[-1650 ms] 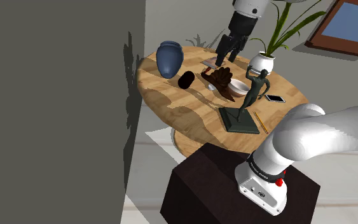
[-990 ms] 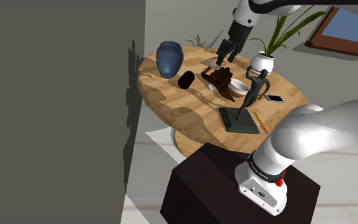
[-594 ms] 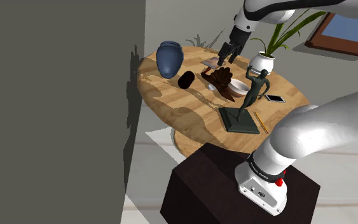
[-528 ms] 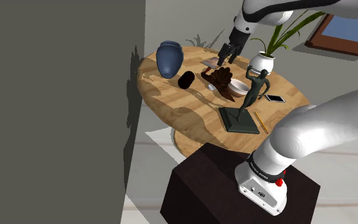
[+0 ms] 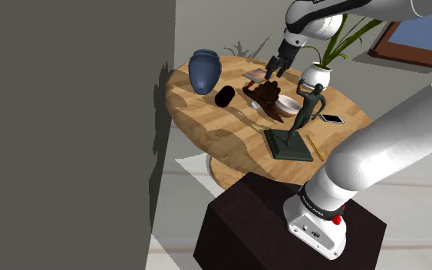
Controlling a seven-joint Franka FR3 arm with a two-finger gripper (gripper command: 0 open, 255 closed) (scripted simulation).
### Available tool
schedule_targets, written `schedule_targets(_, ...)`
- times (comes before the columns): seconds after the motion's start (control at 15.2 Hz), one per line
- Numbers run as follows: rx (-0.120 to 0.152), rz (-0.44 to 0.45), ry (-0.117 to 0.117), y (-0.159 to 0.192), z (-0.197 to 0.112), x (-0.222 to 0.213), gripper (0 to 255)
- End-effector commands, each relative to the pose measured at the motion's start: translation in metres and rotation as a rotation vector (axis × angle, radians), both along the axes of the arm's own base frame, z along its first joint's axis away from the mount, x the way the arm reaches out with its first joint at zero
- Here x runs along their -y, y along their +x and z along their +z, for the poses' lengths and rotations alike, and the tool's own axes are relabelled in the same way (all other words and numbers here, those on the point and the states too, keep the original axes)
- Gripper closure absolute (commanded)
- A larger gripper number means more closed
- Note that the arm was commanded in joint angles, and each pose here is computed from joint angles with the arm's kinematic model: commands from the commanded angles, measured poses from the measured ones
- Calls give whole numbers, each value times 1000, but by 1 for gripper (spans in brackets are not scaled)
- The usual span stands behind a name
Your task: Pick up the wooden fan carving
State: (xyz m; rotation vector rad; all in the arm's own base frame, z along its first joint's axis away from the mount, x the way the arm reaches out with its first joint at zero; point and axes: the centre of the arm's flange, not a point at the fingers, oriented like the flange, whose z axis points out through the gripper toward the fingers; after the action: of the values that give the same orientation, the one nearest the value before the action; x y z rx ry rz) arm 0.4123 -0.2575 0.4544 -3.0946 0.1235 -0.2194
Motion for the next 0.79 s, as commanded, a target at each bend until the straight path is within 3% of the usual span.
schedule_targets(0.0,8,-7,0,10,-10,24,0)
schedule_targets(0.73,49,-54,10,53,-61,151,0)
